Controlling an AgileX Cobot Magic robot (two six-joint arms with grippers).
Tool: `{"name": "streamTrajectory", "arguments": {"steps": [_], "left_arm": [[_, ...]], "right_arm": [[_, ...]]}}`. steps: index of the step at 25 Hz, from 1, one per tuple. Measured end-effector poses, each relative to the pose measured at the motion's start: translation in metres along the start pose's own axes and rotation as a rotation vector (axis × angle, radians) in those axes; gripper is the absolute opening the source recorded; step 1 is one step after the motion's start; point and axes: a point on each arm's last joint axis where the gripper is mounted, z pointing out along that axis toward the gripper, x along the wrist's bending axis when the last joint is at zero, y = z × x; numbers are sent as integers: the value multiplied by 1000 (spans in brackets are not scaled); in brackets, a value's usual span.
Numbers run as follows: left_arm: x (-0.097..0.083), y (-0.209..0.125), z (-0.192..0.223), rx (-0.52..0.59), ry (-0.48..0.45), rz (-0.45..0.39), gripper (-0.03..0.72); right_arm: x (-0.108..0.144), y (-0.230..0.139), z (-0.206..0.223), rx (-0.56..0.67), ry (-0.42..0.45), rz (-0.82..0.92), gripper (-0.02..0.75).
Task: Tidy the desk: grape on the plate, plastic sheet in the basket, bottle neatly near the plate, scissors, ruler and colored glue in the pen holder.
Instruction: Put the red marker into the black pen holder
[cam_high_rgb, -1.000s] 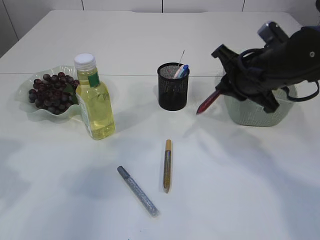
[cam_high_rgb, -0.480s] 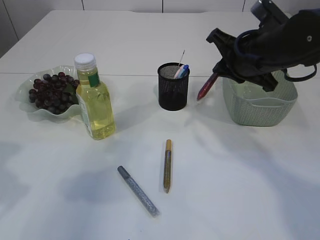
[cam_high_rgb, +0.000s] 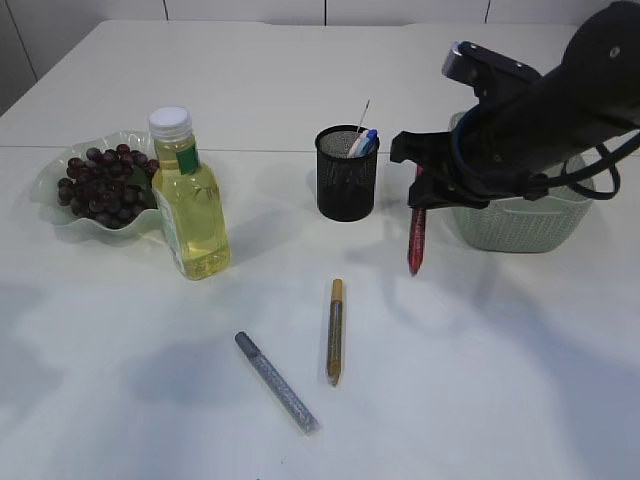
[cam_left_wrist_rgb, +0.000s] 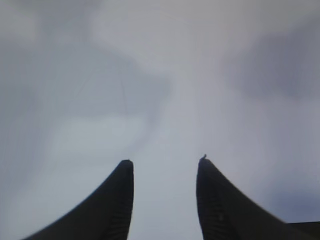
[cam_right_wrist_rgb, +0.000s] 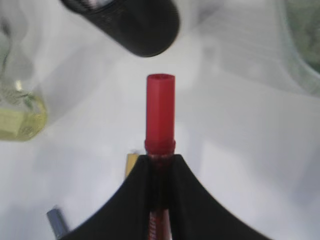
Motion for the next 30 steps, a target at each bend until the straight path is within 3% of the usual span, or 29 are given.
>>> {"name": "streamTrajectory", "arguments": {"steps": [3,6,8,15,30], "left_arm": [[-1,0,0,-5,-7,-4,308],[-1,0,0,-4,-8,-5,308],[-1,0,0,-3,-13,-9,308],[-5,-1,0,13,-53,-44,307],[-4,-9,0,97,-39,-49,307]], "right_arm": [[14,2,-3,8,133,-113,90],[28,13,-10,-62,252,-199,90],[34,24,-15,-143,282,-279,90],[42,64,-21,-431,209,-487,90],[51,115,50,-552,223,-510,99]]}}
